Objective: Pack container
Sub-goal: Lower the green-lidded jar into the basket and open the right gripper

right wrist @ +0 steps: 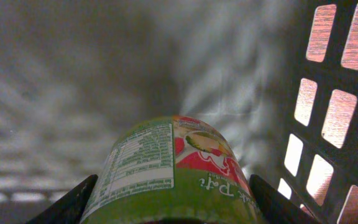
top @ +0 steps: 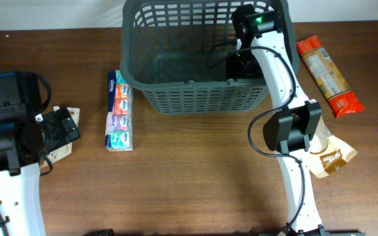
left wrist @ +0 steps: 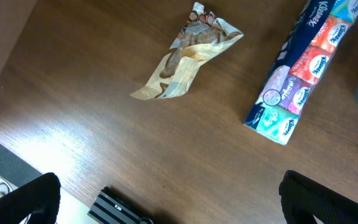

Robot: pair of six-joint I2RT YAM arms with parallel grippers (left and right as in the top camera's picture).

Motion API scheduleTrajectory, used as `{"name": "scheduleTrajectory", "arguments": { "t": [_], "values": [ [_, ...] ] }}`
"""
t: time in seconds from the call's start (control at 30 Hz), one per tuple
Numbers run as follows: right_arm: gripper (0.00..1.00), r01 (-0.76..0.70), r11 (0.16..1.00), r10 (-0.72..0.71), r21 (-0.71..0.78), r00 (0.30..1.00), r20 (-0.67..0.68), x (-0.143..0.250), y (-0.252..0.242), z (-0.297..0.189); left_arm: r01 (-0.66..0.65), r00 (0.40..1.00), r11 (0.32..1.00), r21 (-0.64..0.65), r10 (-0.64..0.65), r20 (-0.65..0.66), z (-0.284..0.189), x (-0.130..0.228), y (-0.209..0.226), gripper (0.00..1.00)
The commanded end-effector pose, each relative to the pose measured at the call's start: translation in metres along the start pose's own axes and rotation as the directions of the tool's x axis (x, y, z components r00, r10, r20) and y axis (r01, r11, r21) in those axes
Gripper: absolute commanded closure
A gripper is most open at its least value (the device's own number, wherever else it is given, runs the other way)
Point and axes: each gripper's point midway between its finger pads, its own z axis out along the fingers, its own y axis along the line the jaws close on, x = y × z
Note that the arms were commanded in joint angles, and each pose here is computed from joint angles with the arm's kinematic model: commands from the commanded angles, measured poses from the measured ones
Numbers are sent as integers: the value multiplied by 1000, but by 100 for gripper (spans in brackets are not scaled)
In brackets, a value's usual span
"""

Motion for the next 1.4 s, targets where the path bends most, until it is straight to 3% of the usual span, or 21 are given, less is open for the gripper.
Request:
{"name": "scheduleTrajectory", "arguments": {
  "t": [0.0, 0.07, 0.17, 0.23, 0.6, 0.73, 1.03, 1.37],
  "values": [
    [45, 0, 1000, 0, -8, 1000, -1, -1, 1, 1, 8, 1000, 1000, 6, -8, 1, -2, -1, 0, 0],
    [36, -1, 1000, 1, -8, 1000, -1, 0, 1, 1, 8, 1000, 1000, 6, -8, 1, -2, -1, 0, 1],
    [9, -1, 1000, 1, -8, 1000, -2, 0, 1, 1, 8, 1000, 1000, 6, -8, 1, -2, -1, 0, 0],
    [1, -1, 1000, 1, -7, 1000, -5, 0, 0, 1, 7, 1000, 1000, 6, -7, 1, -2, -1, 0, 0],
    [1, -1, 1000, 1, -7, 1000, -8, 2, 0, -2, 7, 1000, 1000, 5, -7, -1, -2, 0, 0, 0],
    [1, 18, 1000, -16, -26, 999, 50, -4, 3, -24, 7, 1000, 1000, 5, -7, -1, -2, 0, 0, 0],
    [1, 61, 992, -10, -110, 910, 414, -26, 11, -157, 7, 1000, 1000, 5, -7, -1, -2, 0, 0, 0],
    [1, -3, 988, 103, -152, 748, 655, 6, -41, -293, 5, 1000, 1000, 4, -5, -9, -2, 1, 1, 0]
  ]
}}
